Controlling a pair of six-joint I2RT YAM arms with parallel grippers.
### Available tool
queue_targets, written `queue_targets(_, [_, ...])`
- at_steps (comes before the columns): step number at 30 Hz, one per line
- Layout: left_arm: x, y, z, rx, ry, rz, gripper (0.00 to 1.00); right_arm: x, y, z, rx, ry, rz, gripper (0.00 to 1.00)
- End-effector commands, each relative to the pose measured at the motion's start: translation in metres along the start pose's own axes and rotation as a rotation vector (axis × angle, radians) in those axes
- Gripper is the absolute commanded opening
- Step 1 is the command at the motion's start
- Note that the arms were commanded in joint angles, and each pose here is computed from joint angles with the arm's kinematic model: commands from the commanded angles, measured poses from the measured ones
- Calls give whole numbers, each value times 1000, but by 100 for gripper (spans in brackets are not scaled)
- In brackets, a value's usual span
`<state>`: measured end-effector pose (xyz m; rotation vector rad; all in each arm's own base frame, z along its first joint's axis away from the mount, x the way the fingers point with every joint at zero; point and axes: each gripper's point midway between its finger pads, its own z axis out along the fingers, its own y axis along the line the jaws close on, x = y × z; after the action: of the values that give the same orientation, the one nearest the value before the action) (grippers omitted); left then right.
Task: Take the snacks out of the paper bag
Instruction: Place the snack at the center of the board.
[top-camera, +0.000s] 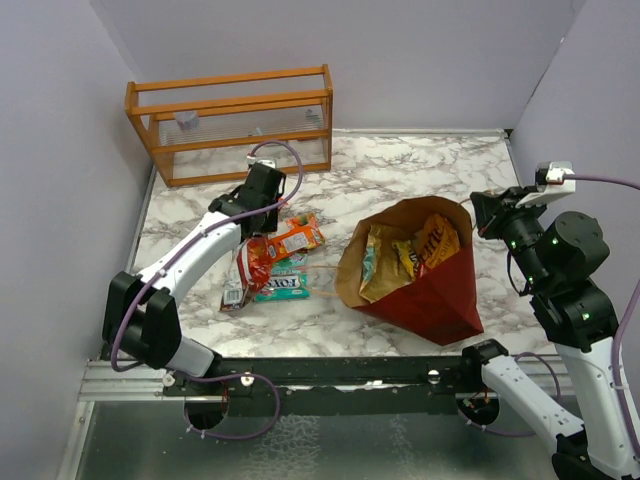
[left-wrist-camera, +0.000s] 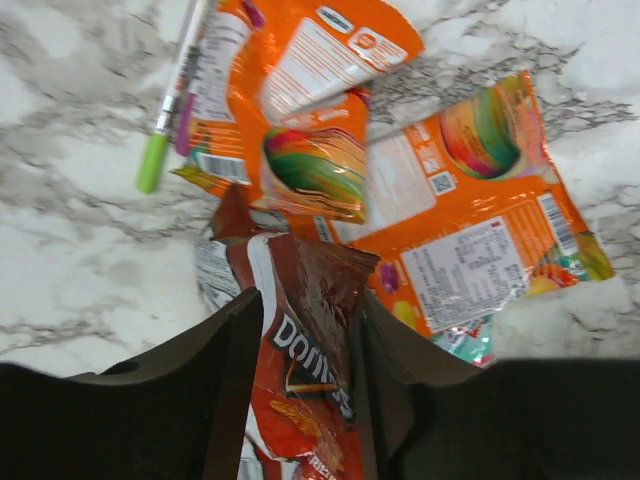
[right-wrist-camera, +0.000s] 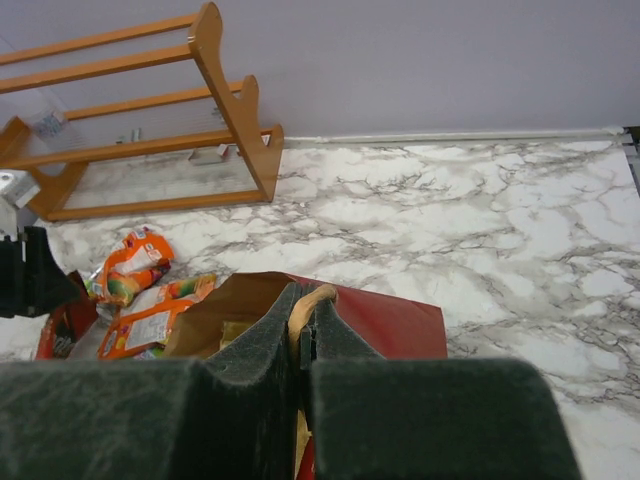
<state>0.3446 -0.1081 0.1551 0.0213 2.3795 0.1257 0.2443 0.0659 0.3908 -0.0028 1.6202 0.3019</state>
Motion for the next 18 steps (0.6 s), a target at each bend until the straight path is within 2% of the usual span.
queue_targets(1, [-7,-38,-9,199,21,-85,51,-37,9,-9,-39,-119,7,2])
queue_targets(5, [-41,-58,-60,407,-126,-194,68,-32,12,-8,-57,-113,10,2])
queue_targets(8, [-51,-72,-95,564,-186,-268,79,-29,13,-4,-64,-112,18,2])
queue_targets(18, [-28,-110,-129,806,-129,-304,82,-29,14,-2,-69,-108,19,2])
